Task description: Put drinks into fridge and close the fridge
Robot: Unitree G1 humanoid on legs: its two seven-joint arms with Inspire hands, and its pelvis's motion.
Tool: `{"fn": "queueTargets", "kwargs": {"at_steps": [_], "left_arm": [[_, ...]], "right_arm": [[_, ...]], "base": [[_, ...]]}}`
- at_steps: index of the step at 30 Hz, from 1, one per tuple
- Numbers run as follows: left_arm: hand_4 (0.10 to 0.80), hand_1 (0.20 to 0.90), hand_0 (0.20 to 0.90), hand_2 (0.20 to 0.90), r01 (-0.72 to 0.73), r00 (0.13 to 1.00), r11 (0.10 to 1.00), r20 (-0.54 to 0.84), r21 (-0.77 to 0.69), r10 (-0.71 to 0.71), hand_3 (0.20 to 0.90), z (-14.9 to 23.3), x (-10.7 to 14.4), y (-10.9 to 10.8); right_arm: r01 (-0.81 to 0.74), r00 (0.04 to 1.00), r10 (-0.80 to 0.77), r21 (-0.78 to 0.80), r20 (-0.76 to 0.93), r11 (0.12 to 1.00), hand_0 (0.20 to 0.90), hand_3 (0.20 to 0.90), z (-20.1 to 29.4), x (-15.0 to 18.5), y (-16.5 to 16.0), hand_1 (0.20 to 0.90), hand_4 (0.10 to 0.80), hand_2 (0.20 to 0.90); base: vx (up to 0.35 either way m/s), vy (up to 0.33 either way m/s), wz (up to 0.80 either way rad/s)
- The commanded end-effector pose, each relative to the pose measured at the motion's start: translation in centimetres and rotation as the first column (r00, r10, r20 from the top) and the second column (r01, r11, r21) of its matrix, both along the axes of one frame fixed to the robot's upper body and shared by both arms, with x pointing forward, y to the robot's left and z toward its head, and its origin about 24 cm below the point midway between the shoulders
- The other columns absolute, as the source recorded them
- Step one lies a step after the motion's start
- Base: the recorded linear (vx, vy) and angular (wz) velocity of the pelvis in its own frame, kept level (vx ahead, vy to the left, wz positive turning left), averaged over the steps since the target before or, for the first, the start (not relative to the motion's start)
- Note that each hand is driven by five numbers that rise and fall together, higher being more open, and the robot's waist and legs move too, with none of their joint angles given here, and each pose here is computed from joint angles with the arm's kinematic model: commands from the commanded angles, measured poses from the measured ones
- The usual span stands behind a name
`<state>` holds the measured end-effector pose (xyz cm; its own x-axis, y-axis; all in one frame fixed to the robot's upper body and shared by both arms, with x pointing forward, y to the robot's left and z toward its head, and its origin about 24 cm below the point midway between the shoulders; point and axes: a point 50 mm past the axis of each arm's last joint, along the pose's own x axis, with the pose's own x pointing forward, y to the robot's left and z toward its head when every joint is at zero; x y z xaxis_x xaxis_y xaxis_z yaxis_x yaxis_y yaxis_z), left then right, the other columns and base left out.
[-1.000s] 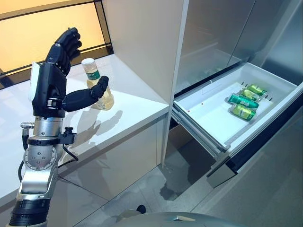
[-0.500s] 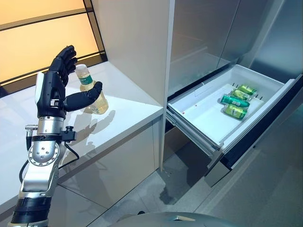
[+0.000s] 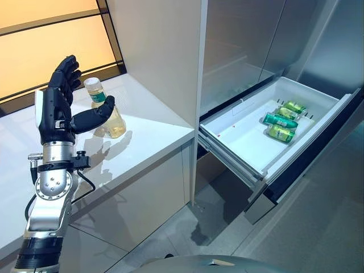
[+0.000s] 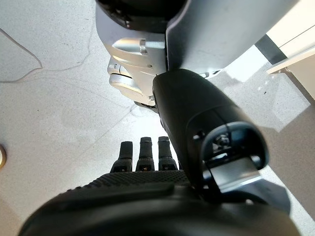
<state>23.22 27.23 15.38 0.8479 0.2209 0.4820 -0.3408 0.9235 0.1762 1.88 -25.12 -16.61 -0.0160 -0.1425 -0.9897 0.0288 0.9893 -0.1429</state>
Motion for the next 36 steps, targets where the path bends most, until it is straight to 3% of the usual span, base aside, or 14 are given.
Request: {"fn": "queueTargets", "kwargs": {"at_steps": [1,6,21,36], "left_arm": [[0.8,0.9,0.9,0.9,-0.058,0.95,0.997,0.311,0.051,0.04,0.9,5.6,-0.8,0.8],[0.8,0.9,0.9,0.9,-0.072,0.935,0.996,0.351,0.049,0.05,0.9,6.1,-1.2,0.7],[0.8,0.9,0.9,0.9,-0.028,0.997,0.999,0.067,0.017,0.027,0.9,3.4,1.0,0.8],[0.8,0.9,0.9,0.9,-0.035,0.998,0.999,-0.048,-0.03,0.033,0.9,1.8,1.6,1.2]], "right_arm": [[-0.031,0.998,0.027,0.074,0.055,0.997,0.9,0.9,-0.4,2.1,2.2,0.9,0.8,0.9],[-0.032,0.998,0.028,0.075,0.055,0.997,0.9,0.9,-0.4,2.2,2.2,0.9,0.8,0.9],[-0.036,0.998,0.032,0.069,0.053,0.997,0.9,0.9,-0.3,2.6,2.1,0.9,0.8,0.9],[-0.037,0.998,0.034,0.065,0.05,0.997,0.9,0.9,-0.2,2.8,2.0,0.9,0.8,0.9]], "base": [[-0.031,0.004,0.0],[0.007,-0.001,0.0],[-0.001,0.003,0.0],[0.001,0.003,0.0]]}}
